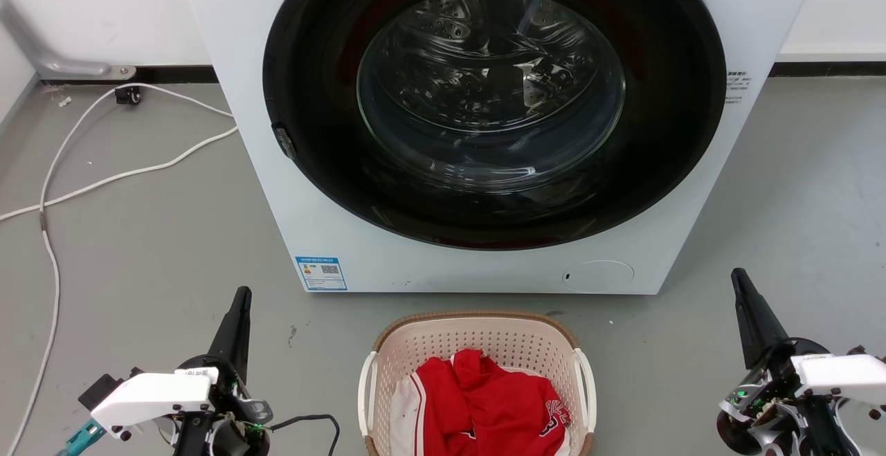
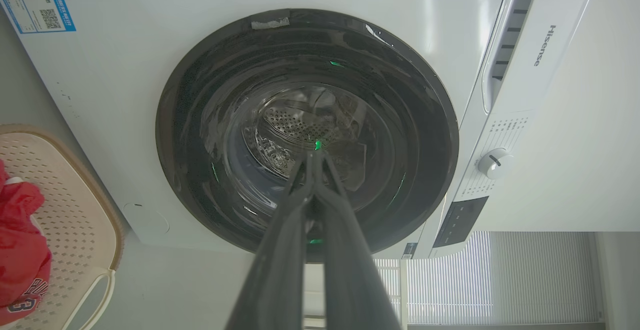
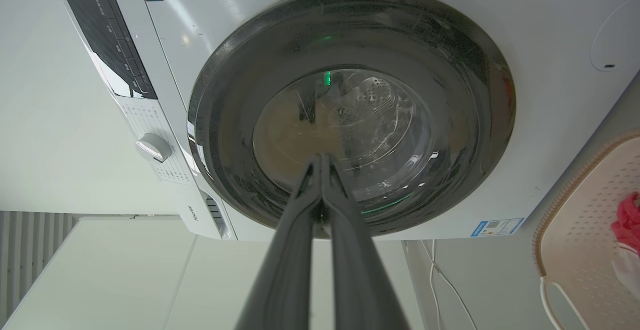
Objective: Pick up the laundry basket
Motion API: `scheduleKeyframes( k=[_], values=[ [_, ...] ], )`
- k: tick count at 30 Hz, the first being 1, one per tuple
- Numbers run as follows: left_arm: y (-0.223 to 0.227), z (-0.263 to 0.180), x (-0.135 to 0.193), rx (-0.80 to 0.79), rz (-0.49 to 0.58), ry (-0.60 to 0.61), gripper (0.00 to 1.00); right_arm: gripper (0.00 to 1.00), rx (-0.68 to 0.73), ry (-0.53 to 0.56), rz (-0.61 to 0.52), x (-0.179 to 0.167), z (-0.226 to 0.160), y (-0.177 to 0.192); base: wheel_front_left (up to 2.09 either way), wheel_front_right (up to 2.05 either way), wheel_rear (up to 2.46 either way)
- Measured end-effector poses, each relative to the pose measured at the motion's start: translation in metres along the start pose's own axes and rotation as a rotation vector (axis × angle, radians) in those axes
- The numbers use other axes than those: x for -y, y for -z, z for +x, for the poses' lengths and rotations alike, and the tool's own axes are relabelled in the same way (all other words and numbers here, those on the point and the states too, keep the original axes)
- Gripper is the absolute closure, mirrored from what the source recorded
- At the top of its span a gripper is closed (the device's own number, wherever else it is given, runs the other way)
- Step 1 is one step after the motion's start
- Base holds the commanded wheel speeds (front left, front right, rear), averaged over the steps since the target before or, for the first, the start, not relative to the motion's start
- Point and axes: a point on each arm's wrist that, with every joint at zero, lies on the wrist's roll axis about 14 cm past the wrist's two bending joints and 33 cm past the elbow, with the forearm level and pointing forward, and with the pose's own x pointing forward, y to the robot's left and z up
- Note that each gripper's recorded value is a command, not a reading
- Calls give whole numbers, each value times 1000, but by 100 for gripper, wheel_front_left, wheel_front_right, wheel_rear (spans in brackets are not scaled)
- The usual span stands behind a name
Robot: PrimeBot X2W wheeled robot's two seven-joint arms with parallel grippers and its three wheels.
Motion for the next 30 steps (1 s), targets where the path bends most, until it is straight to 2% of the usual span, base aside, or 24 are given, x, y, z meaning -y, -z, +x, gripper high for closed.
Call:
scheduleKeyframes(
  k=[30],
  values=[
    [0,0,0,-3,-2,0,100,100,-1,0,-3,0,0,0,0,0,0]
  ],
)
